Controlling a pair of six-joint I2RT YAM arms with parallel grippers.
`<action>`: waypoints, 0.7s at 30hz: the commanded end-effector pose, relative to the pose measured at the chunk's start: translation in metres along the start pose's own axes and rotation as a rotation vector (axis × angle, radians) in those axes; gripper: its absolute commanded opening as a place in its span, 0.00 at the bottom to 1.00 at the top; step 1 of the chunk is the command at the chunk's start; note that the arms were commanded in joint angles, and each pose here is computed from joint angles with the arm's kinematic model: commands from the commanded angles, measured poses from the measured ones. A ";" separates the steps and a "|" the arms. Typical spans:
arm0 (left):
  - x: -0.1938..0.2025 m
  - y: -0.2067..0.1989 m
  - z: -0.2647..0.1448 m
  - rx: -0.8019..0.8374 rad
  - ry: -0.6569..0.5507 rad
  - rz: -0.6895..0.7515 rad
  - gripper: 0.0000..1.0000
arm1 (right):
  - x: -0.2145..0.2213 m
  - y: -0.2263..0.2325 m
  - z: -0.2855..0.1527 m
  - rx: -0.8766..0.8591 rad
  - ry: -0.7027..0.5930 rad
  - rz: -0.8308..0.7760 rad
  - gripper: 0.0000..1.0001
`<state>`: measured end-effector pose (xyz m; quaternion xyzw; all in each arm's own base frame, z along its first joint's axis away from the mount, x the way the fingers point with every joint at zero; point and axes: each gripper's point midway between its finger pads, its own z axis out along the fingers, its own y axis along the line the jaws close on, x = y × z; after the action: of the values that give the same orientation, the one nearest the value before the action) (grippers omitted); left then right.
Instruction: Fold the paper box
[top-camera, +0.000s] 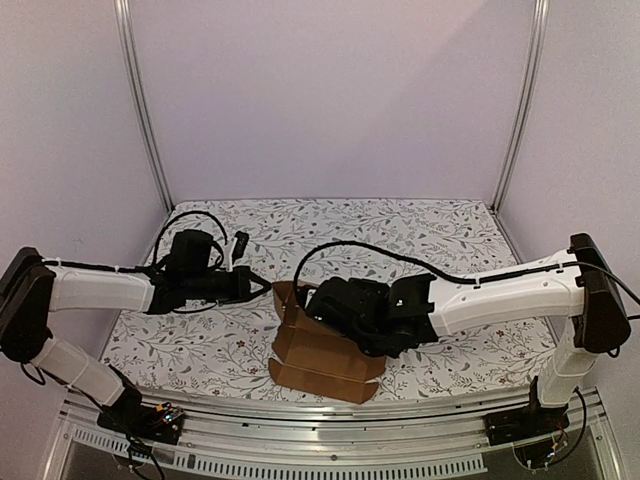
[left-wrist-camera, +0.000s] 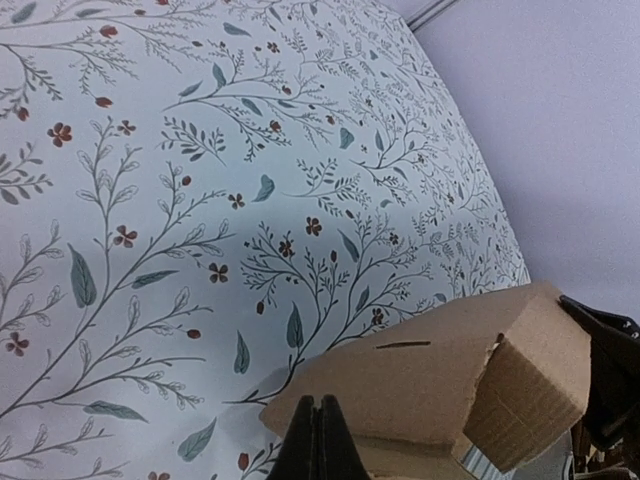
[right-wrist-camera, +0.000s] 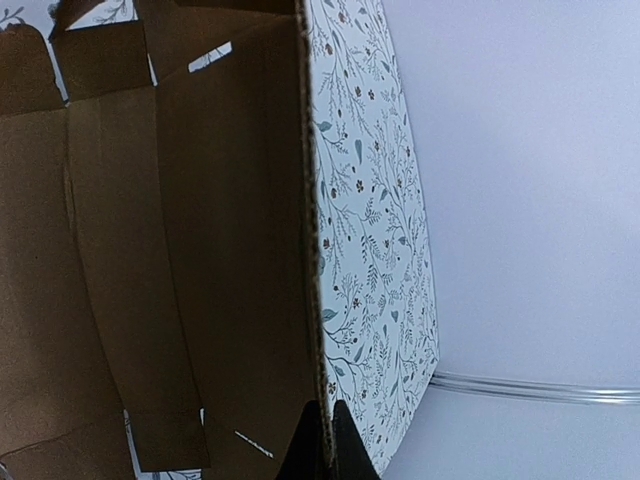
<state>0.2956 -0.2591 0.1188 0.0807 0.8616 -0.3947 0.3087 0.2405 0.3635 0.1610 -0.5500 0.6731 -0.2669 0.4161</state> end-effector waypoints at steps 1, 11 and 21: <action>-0.005 -0.002 0.011 0.062 -0.002 0.000 0.00 | -0.002 0.004 -0.001 0.021 -0.006 0.002 0.00; 0.009 -0.001 0.012 0.085 0.038 -0.002 0.00 | 0.002 0.013 0.006 0.024 0.026 -0.030 0.00; 0.020 0.002 0.009 0.090 0.058 -0.019 0.00 | -0.002 0.040 0.013 0.024 0.046 -0.096 0.00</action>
<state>0.2861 -0.2696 0.0979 0.0945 0.8583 -0.4261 0.2697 0.2371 0.3690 0.1312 -0.5666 0.6587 -0.2978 0.3954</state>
